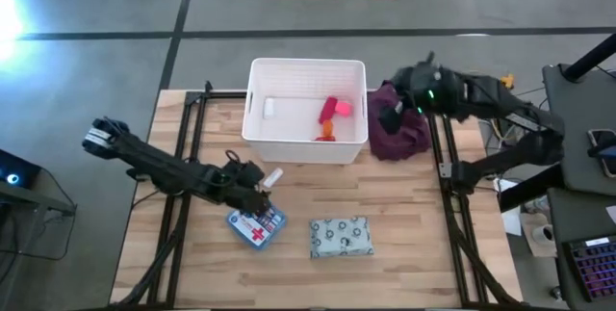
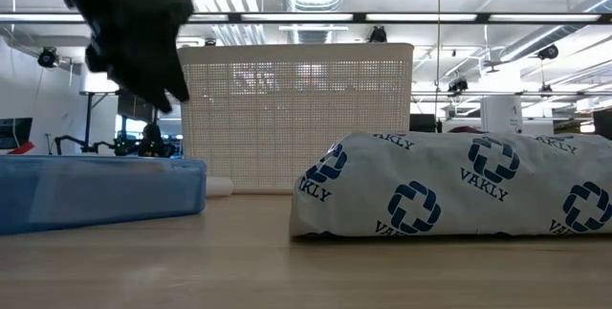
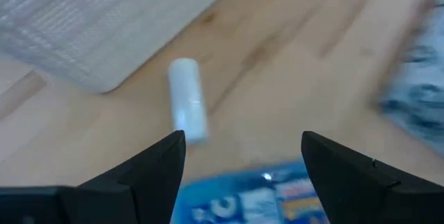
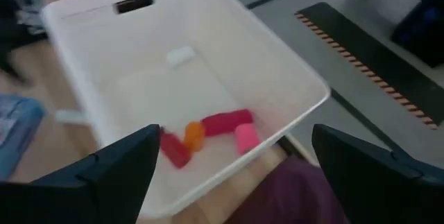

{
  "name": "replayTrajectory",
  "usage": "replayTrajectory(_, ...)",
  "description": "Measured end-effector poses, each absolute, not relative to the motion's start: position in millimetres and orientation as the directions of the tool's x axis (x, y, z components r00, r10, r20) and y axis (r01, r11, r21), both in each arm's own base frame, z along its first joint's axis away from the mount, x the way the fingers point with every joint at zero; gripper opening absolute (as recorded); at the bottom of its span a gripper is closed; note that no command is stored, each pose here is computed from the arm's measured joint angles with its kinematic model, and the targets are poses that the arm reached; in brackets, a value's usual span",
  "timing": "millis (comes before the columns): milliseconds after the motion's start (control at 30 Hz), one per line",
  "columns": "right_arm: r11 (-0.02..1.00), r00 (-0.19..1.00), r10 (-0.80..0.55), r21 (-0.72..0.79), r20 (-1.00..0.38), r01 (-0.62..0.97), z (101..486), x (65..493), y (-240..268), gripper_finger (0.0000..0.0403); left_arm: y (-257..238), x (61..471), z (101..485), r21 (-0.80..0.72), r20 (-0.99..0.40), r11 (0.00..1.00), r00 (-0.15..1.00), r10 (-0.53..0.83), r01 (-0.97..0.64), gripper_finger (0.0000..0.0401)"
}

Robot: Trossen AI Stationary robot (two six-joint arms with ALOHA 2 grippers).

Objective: Pick & place medical supplies in basket/bin
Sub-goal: Put the rolled gauze into the white bin

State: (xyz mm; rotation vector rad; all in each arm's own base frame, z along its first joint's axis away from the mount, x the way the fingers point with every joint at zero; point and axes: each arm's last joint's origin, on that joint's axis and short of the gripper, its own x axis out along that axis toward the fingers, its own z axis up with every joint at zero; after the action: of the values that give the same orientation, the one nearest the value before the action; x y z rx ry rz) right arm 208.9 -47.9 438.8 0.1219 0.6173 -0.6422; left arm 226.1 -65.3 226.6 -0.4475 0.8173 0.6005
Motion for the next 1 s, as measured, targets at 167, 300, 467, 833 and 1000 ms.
replayTrajectory(167,0.777,0.605,-0.550,-0.087,-0.576,0.623,419,190,-36,0.0366,-56,222,205,-0.127,-0.789,0.711,0.505,0.350,-0.691,0.0270)
replayTrajectory(300,0.743,0.570,-0.585,-0.101,-0.577,0.661,402,180,-35,0.0366,-51,227,188,-0.132,-0.751,0.760,0.565,0.343,-0.636,0.0270)
replayTrajectory(467,0.736,0.562,-0.587,-0.094,-0.583,0.671,380,176,-34,0.0366,-34,231,168,-0.127,-0.748,0.718,0.541,0.384,-0.685,0.0270)
replayTrajectory(833,0.731,0.561,-0.589,-0.086,-0.582,0.677,355,174,-34,0.0366,-13,258,135,-0.134,-0.854,0.723,0.449,0.262,-0.677,0.0270)
replayTrajectory(1000,0.727,0.557,-0.585,-0.078,-0.589,0.682,351,174,-34,0.0366,-15,265,134,-0.086,-0.882,0.717,0.387,0.268,-0.692,0.0244)
